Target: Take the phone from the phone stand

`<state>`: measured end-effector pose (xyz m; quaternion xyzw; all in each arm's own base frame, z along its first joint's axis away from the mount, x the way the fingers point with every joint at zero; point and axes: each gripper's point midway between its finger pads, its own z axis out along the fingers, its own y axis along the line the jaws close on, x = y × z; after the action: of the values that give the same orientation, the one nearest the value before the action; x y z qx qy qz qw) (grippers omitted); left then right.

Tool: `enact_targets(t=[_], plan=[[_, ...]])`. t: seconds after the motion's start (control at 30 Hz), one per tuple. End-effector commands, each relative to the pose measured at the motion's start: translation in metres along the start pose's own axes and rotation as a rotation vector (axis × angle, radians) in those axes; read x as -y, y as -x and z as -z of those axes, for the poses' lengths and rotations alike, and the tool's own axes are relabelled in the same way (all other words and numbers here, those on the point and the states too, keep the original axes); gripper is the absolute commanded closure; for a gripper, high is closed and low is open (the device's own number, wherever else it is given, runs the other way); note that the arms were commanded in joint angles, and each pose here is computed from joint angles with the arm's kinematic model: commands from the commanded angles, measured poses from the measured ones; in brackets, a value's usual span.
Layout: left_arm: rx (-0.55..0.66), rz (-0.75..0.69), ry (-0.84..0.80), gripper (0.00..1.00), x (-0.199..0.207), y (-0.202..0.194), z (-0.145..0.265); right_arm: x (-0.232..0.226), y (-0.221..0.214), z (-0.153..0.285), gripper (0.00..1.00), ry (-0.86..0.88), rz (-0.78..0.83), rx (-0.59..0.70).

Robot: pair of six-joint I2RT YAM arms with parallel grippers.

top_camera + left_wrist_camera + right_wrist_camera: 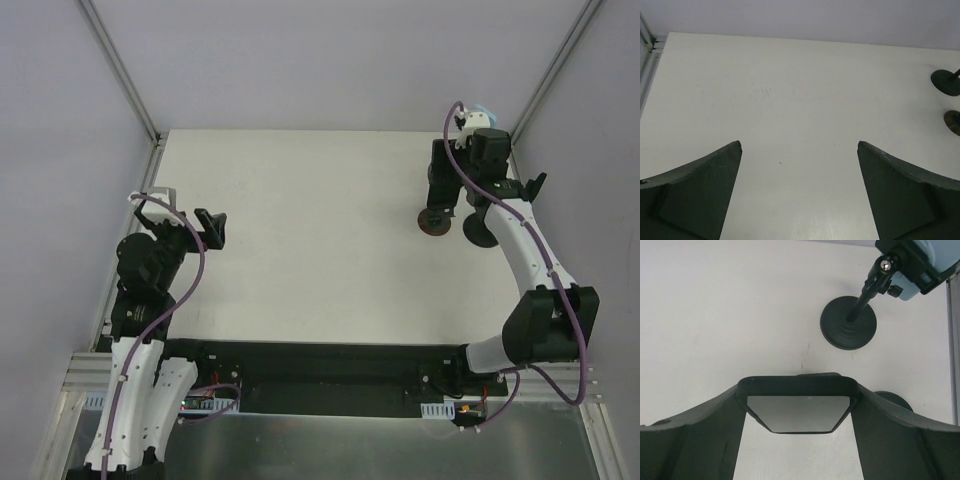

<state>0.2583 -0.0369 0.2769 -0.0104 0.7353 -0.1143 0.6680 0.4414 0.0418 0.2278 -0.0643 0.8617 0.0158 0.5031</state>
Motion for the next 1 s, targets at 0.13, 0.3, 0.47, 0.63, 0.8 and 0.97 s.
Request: enact_targets(t=[0.13,0.3,0.47,0.63,0.8,0.97], plan=[[-0.082,0.173,-0.251,0.01,0.057,0.026,-0.015,-0.037,0.06,0.07,0.86,0.048,-0.21,0.224],[-0.154,0.153,-0.338,0.01,0.089,0.011,-0.032,-0.081,0.047,0.086,0.9,0.158,-0.333,0.21],[-0.182,0.082,-0.459,0.01,0.141,-0.005,-0.045,-0.126,0.021,0.094,0.9,0.262,-0.405,0.14],[-0.181,0.095,-0.601,0.01,0.194,-0.023,-0.045,-0.151,-0.006,0.102,0.91,0.34,-0.462,0.096],[-0.19,0.058,-0.702,0.01,0.241,-0.049,-0.049,-0.176,-0.015,0.112,0.91,0.466,-0.537,0.061],[-0.26,0.0,-0.769,0.01,0.274,-0.079,-0.051,-0.187,-0.021,0.121,0.91,0.533,-0.556,0.047]])
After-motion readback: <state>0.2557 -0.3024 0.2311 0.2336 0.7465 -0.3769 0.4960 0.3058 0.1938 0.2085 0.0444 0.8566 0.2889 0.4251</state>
